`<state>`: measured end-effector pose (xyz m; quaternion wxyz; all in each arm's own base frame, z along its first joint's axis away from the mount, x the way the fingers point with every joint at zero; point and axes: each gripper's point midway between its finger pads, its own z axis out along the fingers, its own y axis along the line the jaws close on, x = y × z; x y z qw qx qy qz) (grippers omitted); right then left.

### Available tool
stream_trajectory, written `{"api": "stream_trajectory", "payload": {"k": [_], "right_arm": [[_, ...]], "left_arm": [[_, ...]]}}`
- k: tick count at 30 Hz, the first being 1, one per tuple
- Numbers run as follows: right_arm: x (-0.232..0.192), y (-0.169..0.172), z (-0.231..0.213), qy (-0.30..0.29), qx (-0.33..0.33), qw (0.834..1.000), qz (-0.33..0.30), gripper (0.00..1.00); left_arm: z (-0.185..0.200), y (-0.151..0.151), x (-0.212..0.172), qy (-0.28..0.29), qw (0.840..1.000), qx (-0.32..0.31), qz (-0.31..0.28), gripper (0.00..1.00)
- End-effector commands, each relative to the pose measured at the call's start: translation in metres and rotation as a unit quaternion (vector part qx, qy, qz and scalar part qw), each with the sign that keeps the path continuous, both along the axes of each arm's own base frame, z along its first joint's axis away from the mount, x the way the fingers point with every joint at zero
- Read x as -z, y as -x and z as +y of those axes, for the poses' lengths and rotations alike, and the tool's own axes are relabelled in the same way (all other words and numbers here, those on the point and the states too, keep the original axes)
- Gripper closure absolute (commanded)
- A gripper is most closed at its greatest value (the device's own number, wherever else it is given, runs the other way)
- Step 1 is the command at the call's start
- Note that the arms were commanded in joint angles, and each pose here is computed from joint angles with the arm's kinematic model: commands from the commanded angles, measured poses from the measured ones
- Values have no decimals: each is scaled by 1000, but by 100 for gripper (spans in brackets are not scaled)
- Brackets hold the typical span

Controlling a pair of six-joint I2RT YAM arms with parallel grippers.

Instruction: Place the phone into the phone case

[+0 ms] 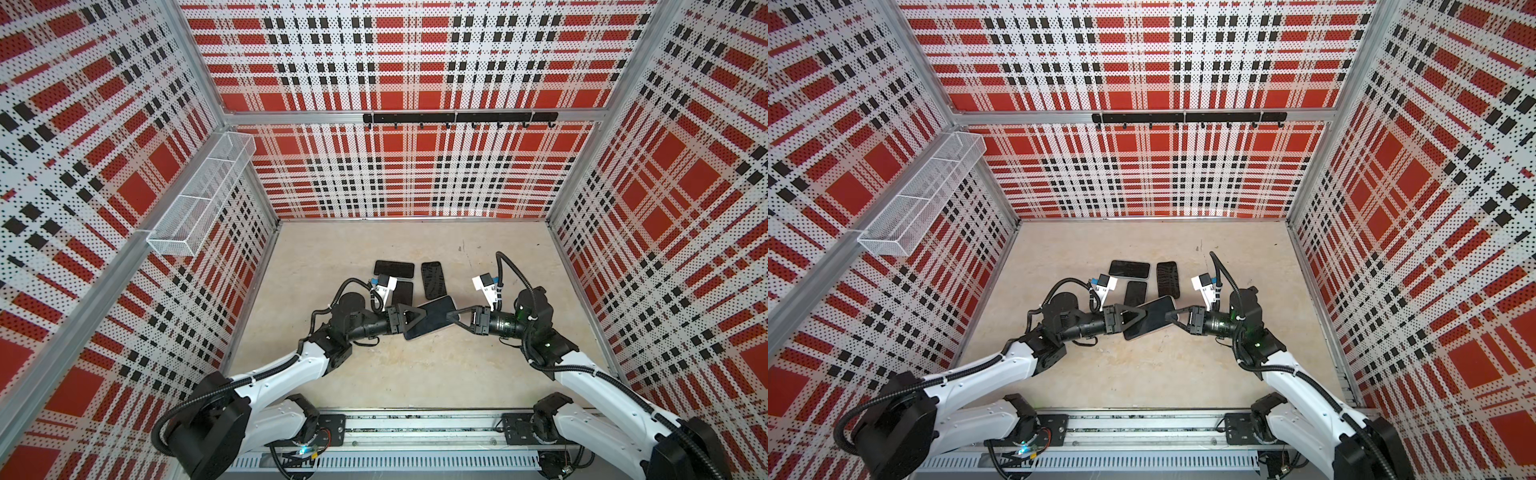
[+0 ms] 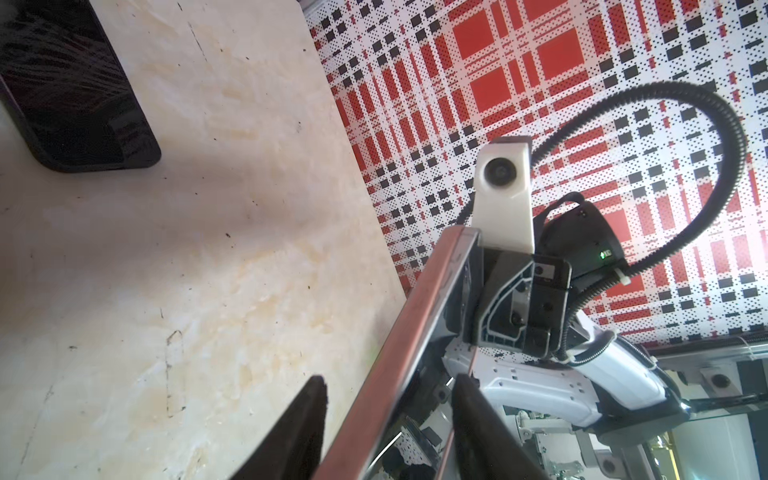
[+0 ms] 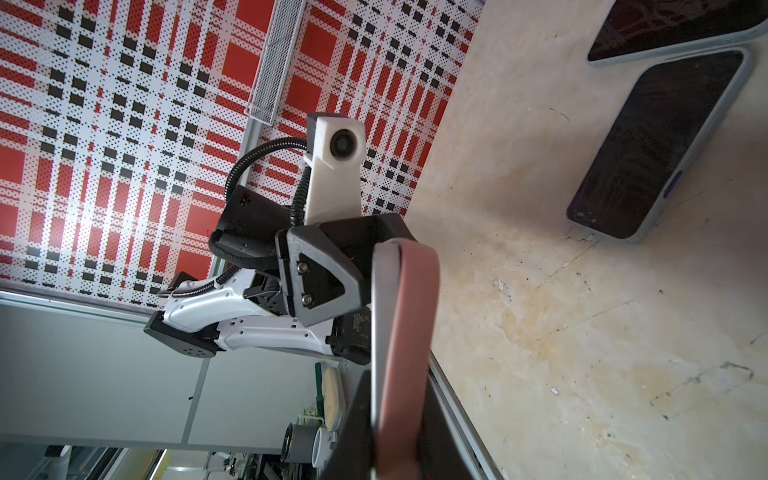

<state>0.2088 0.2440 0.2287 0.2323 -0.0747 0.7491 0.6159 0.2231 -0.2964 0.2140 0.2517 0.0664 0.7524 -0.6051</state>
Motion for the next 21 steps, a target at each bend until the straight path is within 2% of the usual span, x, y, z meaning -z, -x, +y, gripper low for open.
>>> {"api": "stream_trajectory", "payload": {"k": [1,4,11,14,19,21], "right_arm": [[-20,-4,2,-31,1,998,-50,98],[-17,-5,3,-32,2,998,-49,96],[-20,-8,3,-32,5,997,-67,86],[-25,-12,4,-37,9,996,-77,79],[-35,-20,3,-48,16,994,-95,64],[-38,-25,0,-52,27,993,-101,61]], "left_arm": [[-9,4,-38,45,998,17,-48,51],[-9,7,-43,48,997,16,-57,55],[-10,11,-42,49,997,18,-55,76],[-11,11,-40,48,997,17,-51,83],[-10,12,-36,47,998,15,-42,89],[-10,12,-36,47,998,15,-42,91]]}}
